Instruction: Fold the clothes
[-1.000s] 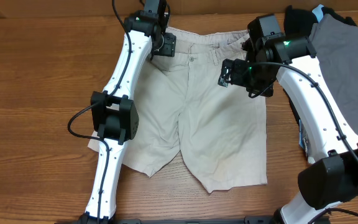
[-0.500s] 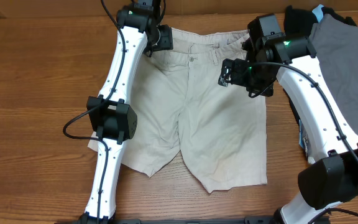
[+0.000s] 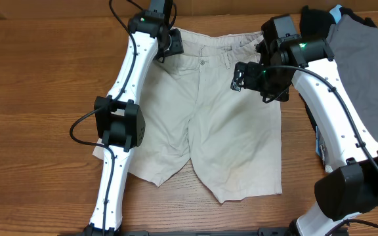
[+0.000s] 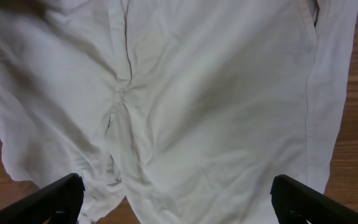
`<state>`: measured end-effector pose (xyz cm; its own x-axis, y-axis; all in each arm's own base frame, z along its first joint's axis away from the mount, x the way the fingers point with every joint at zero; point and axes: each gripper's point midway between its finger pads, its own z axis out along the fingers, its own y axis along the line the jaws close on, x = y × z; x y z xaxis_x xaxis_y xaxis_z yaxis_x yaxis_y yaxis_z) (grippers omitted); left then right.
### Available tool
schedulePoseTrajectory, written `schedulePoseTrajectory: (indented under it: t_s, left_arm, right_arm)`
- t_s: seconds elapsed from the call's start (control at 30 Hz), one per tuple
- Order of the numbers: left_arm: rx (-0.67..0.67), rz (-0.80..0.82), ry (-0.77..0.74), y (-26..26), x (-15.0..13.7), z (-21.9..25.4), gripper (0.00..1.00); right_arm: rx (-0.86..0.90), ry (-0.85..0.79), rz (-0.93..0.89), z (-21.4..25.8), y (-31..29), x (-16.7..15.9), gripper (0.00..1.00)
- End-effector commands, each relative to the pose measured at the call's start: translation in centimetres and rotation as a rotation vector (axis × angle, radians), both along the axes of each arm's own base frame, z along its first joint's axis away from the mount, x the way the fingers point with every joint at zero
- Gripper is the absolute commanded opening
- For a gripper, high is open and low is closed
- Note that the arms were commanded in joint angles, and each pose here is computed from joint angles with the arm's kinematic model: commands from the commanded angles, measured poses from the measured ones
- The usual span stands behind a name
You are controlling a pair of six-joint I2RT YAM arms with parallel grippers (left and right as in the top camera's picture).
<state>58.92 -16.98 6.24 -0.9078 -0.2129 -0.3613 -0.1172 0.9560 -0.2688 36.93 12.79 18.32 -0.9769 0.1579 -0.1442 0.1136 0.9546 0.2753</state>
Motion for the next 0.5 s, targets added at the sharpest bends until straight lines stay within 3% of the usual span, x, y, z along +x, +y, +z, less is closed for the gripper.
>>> schedulePoseTrajectory:
  t_s: [0.0, 0.23, 0.27, 0.37, 0.47]
  left_arm:
    - [-0.008, 0.028, 0.011, 0.3, 0.2, -0.9, 0.43]
    - [-0.005, 0.028, 0.024, 0.3, 0.1, -1.7, 0.42]
    - [-0.003, 0.027, 0.030, 0.3, 0.1, -2.0, 0.36]
    - [-0.007, 0.024, 0.050, 0.2, -0.1, -3.1, 0.04]
    - [-0.032, 0.036, 0.042, -0.1, 0.2, -3.0, 0.04]
  right_arm:
    - [-0.008, -0.007, 0.006, 0.0, 0.0, 0.2, 1.00]
    - [-0.009, -0.008, 0.005, 0.0, -0.1, 0.2, 1.00]
    - [-0.009, -0.008, 0.005, 0.0, -0.1, 0.2, 1.00]
    - [-0.014, -0.009, 0.004, -0.1, -0.1, 0.2, 1.00]
    - [-0.023, -0.012, 0.002, -0.1, -0.3, 0.3, 1.00]
